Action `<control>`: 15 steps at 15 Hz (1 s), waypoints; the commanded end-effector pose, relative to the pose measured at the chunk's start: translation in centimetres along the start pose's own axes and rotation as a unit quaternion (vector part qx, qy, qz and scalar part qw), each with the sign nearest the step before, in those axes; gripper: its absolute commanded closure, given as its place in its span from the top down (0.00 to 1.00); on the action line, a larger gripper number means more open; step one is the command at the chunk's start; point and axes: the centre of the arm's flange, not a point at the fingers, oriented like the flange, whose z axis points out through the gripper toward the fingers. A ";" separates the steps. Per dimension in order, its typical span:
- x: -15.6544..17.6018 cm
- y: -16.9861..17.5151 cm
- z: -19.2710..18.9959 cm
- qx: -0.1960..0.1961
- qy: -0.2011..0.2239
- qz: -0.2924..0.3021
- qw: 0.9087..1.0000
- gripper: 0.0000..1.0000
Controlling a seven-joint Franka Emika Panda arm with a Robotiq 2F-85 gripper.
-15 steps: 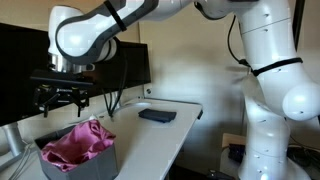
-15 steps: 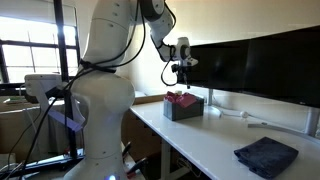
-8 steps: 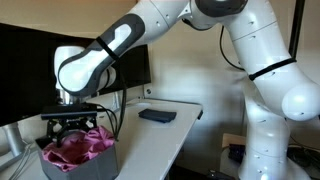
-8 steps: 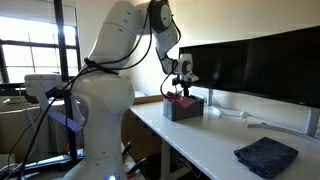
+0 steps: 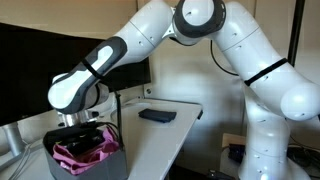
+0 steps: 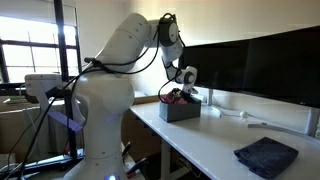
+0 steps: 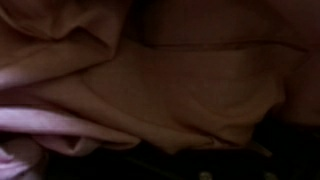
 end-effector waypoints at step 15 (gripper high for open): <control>-10.3 5.3 -14.2 0.076 0.057 -0.107 0.990 1.00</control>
